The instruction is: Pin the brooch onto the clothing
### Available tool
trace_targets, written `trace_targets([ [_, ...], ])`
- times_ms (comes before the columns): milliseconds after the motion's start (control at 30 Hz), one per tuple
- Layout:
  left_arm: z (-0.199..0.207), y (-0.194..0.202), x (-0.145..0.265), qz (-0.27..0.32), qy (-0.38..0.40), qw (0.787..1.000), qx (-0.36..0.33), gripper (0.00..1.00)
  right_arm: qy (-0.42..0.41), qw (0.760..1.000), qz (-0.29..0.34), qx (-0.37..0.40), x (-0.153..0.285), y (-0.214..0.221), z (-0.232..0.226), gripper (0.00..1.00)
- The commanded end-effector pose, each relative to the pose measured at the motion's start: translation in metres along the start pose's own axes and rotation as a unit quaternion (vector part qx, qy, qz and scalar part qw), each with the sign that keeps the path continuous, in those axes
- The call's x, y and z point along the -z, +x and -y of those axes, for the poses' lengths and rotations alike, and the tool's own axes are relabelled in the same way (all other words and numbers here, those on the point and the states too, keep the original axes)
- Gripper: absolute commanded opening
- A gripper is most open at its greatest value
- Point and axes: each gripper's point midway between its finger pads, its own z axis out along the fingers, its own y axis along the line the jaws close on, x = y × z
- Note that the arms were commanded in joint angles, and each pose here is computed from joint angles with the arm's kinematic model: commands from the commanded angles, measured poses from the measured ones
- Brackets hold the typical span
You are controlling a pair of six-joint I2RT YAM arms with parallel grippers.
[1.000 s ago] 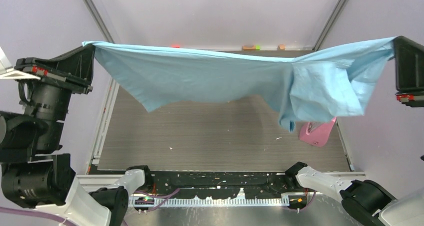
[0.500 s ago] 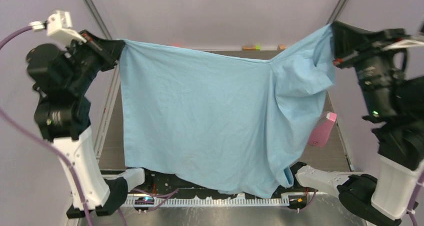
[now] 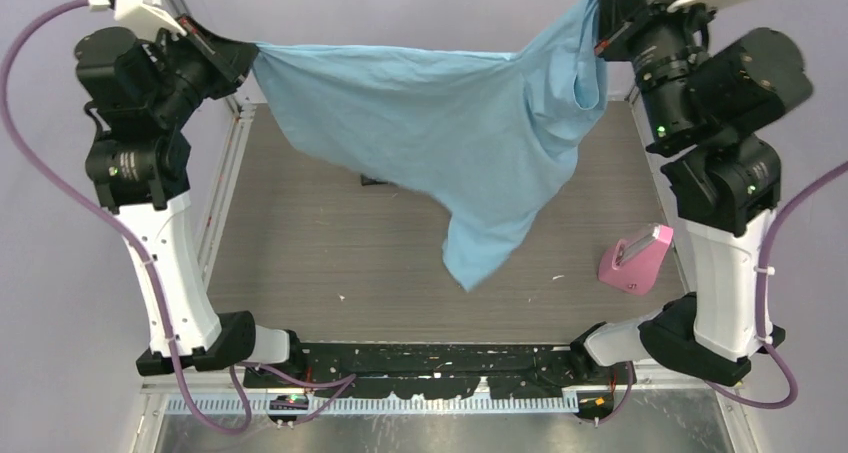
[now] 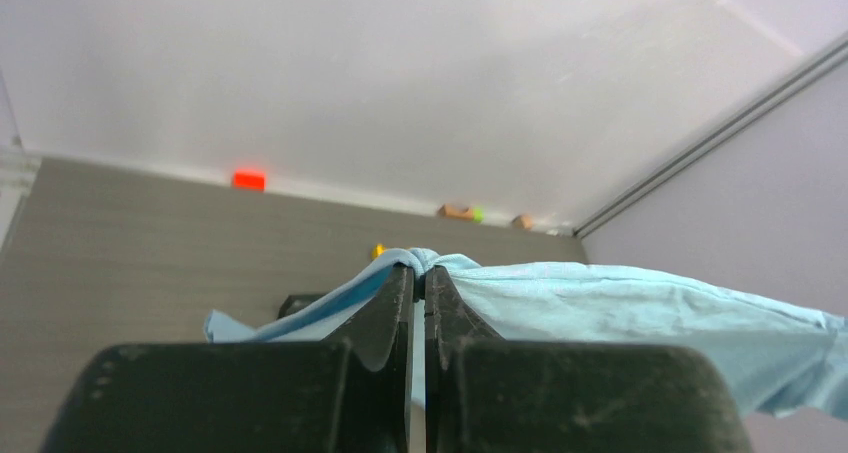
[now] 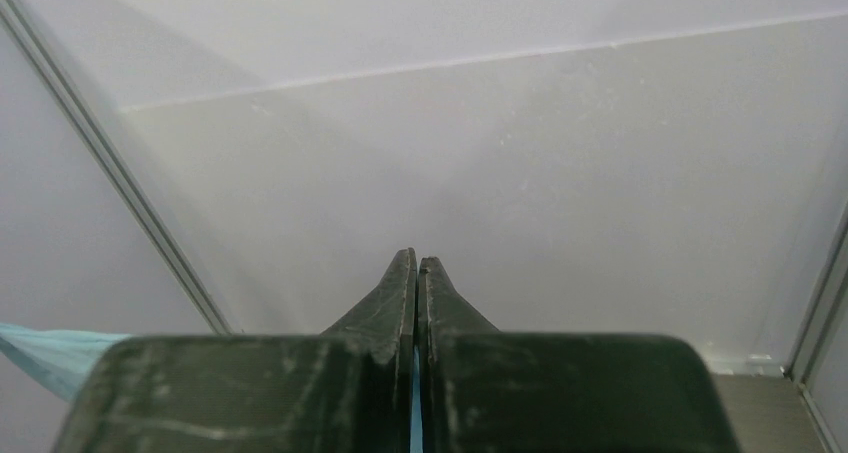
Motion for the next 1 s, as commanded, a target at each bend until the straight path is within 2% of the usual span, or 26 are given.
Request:
trace_targets([
  [0, 0.041, -0.039, 0.047, 0.072, 0.054, 0.995, -0.044, 0.00, -0.018, 0.995, 0.090, -0.043, 0.039, -0.076, 0.006, 0.00],
  [33, 0.043, -0.036, 0.056, 0.073, 0.055, 0.995, -0.046, 0.00, -0.023, 0.993, 0.097, -0.057, 0.055, -0.085, 0.010, 0.00],
  [67, 0.038, -0.025, 0.059, 0.063, 0.049, 0.996, -0.045, 0.00, -0.022, 0.996, 0.073, -0.055, 0.051, -0.065, 0.009, 0.01],
  [100, 0.037, -0.016, 0.068, 0.059, 0.046, 0.996, -0.047, 0.00, -0.023, 0.993, 0.087, -0.075, 0.074, -0.077, 0.017, 0.00],
  [133, 0.034, -0.006, 0.078, 0.054, 0.042, 0.997, -0.047, 0.00, -0.019, 0.996, 0.057, -0.072, 0.071, -0.050, 0.018, 0.00],
  [167, 0.030, 0.007, 0.086, 0.046, 0.037, 0.997, -0.045, 0.00, -0.019, 0.993, 0.066, -0.098, 0.093, -0.057, 0.025, 0.00],
  [200, 0.027, 0.020, 0.097, 0.042, 0.033, 0.998, -0.042, 0.00, -0.011, 0.995, 0.023, -0.095, 0.091, -0.020, 0.027, 0.00],
  [233, 0.023, 0.037, 0.113, 0.039, 0.028, 0.998, -0.039, 0.00, -0.011, 0.992, 0.025, -0.125, 0.112, -0.020, 0.034, 0.00],
  [267, 0.013, 0.056, 0.120, 0.026, 0.012, 0.999, -0.029, 0.00, 0.000, 0.992, -0.030, -0.120, 0.110, 0.028, 0.035, 0.00],
  [300, 0.002, 0.076, 0.128, 0.011, -0.008, 1.000, -0.017, 0.00, 0.005, 0.987, -0.035, -0.155, 0.128, 0.034, 0.041, 0.00],
  [333, -0.011, 0.099, 0.138, -0.004, -0.033, 0.999, -0.002, 0.00, 0.028, 0.979, -0.095, -0.179, 0.130, 0.085, 0.044, 0.00],
  [367, -0.025, 0.123, 0.144, -0.022, -0.057, 0.998, 0.016, 0.00, 0.037, 0.973, -0.104, -0.204, 0.146, 0.096, 0.050, 0.00],
  [400, -0.039, 0.149, 0.150, -0.043, -0.079, 0.995, 0.033, 0.00, 0.071, 0.956, -0.164, -0.232, 0.154, 0.150, 0.054, 0.00],
  [433, -0.051, 0.176, 0.157, -0.066, -0.097, 0.992, 0.050, 0.00, 0.081, 0.947, -0.177, -0.257, 0.168, 0.163, 0.058, 0.01],
  [467, -0.061, 0.201, 0.165, -0.086, -0.112, 0.988, 0.070, 0.00, 0.118, 0.922, -0.241, -0.278, 0.184, 0.216, 0.062, 0.01],
  [500, -0.069, 0.227, 0.172, -0.112, -0.127, 0.981, 0.093, 0.00, 0.129, 0.912, -0.260, -0.292, 0.199, 0.231, 0.066, 0.01],
  [533, -0.073, 0.250, 0.180, -0.134, -0.132, 0.976, 0.115, 0.00, 0.158, 0.887, -0.307, -0.308, 0.223, 0.269, 0.072, 0.01],
  [600, -0.082, 0.285, 0.194, -0.156, -0.145, 0.966, 0.145, 0.02, 0.188, 0.858, -0.351, -0.324, 0.253, 0.311, 0.079, 0.01],
  [633, -0.087, 0.300, 0.202, -0.168, -0.156, 0.961, 0.153, 0.18, 0.194, 0.852, -0.360, -0.328, 0.261, 0.320, 0.081, 0.08],
  [667, -0.094, 0.311, 0.208, -0.177, -0.172, 0.956, 0.156, 0.38, 0.197, 0.845, -0.372, -0.330, 0.273, 0.332, 0.084, 0.19],
  [700, -0.099, 0.317, 0.213, -0.184, -0.186, 0.952, 0.156, 0.58, 0.197, 0.843, -0.378, -0.328, 0.277, 0.337, 0.084, 0.43],
  [733, -0.101, 0.319, 0.214, -0.186, -0.191, 0.952, 0.152, 0.78, 0.195, 0.843, -0.384, -0.322, 0.281, 0.338, 0.085, 0.54],
  [767, -0.102, 0.318, 0.214, -0.187, -0.191, 0.952, 0.146, 0.88, 0.193, 0.845, -0.383, -0.318, 0.280, 0.334, 0.085, 0.78],
  [833, -0.103, 0.312, 0.209, -0.192, -0.194, 0.953, 0.133, 0.97, 0.191, 0.853, -0.389, -0.292, 0.277, 0.330, 0.087, 0.89],
  [967, -0.100, 0.304, 0.185, -0.203, -0.168, 0.957, 0.121, 0.99, 0.184, 0.869, -0.398, -0.229, 0.256, 0.335, 0.088, 0.91],
])
